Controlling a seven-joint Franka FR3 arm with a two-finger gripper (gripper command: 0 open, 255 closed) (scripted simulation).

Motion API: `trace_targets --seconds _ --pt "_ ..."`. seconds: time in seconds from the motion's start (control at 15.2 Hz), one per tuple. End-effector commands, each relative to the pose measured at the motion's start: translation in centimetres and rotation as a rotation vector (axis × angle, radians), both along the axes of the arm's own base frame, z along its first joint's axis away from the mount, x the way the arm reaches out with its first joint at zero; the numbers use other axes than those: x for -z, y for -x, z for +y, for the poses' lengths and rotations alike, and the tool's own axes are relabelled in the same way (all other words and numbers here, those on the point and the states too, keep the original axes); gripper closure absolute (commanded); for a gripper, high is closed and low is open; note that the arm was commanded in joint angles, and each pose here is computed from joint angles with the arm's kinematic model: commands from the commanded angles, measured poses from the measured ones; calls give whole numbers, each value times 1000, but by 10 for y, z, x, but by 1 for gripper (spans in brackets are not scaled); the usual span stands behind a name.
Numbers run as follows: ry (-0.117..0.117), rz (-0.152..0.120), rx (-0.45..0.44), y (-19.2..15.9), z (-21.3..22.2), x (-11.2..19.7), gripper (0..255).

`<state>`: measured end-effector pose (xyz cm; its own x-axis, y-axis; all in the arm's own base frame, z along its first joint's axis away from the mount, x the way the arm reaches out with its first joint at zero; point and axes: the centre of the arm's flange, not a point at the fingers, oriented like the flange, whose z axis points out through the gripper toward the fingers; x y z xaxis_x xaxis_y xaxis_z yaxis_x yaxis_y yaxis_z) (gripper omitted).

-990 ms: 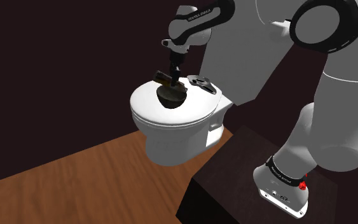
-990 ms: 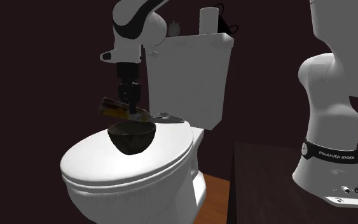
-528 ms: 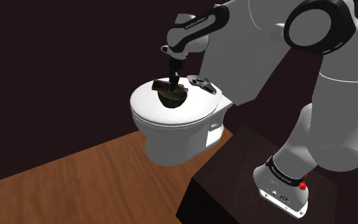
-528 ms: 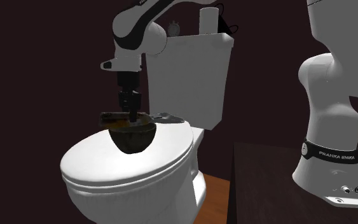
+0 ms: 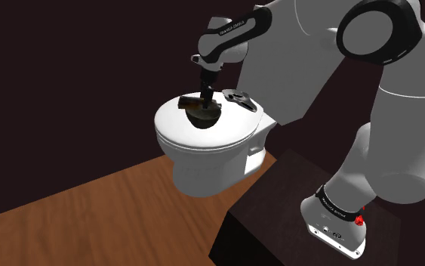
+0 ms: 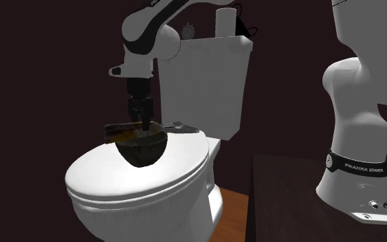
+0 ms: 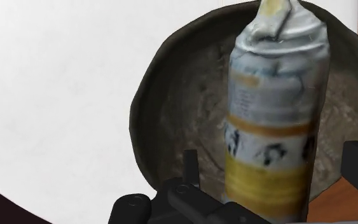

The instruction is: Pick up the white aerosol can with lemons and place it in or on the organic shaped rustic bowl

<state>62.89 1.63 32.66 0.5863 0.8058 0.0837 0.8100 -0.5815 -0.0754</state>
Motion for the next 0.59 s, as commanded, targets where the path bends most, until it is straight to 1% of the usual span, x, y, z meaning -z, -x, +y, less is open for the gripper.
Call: trace_targets --seconds 0.0,0.13,0.4,0.53 --pt "0 0 0 0 0 0 0" --pt "0 0 0 0 -1 0 0" --pt "0 0 0 -1 -6 -50 0" --pt "0 0 0 -1 -6 -50 0"
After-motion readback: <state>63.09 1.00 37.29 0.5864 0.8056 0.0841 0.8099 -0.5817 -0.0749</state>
